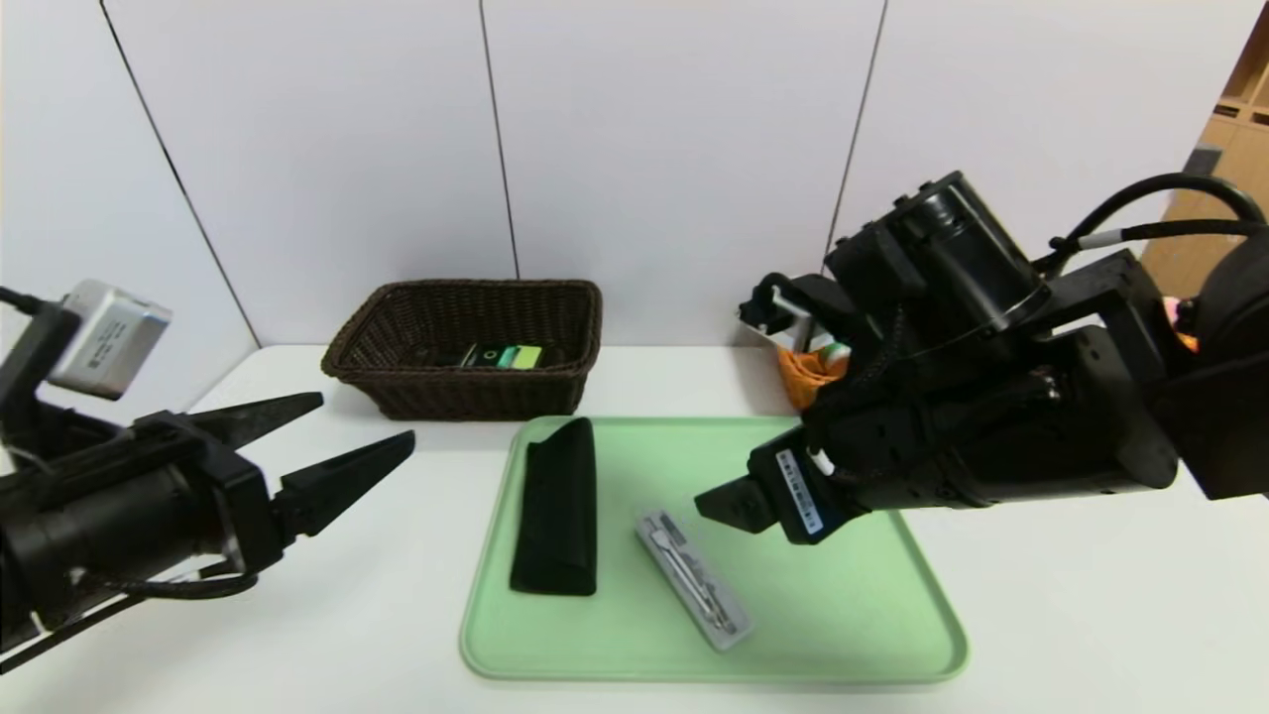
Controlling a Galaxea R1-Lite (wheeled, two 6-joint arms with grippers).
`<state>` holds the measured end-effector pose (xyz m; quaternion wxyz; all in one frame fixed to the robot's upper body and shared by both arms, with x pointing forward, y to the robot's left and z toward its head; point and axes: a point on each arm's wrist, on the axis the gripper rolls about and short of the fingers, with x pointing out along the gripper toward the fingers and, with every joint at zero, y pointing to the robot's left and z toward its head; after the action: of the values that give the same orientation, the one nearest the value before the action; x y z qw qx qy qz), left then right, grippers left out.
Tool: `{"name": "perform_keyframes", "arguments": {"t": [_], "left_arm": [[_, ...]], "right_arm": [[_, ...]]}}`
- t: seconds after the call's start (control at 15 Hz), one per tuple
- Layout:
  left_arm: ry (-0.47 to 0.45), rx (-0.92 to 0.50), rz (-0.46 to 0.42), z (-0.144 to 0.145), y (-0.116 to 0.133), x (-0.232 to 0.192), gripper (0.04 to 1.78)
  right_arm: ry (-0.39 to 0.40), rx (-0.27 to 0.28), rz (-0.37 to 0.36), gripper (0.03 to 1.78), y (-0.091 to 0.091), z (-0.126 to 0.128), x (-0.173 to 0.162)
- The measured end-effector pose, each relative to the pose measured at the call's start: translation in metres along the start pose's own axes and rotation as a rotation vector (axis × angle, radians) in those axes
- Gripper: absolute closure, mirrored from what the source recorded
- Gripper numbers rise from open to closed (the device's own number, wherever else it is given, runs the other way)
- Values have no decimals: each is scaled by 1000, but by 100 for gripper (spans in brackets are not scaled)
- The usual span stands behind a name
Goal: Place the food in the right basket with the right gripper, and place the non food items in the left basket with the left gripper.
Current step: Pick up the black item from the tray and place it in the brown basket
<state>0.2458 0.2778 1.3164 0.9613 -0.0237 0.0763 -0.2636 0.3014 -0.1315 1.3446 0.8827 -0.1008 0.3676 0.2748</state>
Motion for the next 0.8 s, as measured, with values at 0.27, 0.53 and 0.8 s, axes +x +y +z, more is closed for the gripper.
{"name": "perform_keyframes", "arguments": {"t": [0.27,0.53,0.8], "left_arm": [[-8,16,-15,-5,-8,49,13],[-9,29,-16,-22,-20,88,13],[82,13,-21,-45,-26,107,13]], "right_arm": [[-58,46,-46,12,-24,-8,-29],[-147,120,-114,12,-52,-28,-73],[-319,147,-205,11,-74,-63,-106]]}}
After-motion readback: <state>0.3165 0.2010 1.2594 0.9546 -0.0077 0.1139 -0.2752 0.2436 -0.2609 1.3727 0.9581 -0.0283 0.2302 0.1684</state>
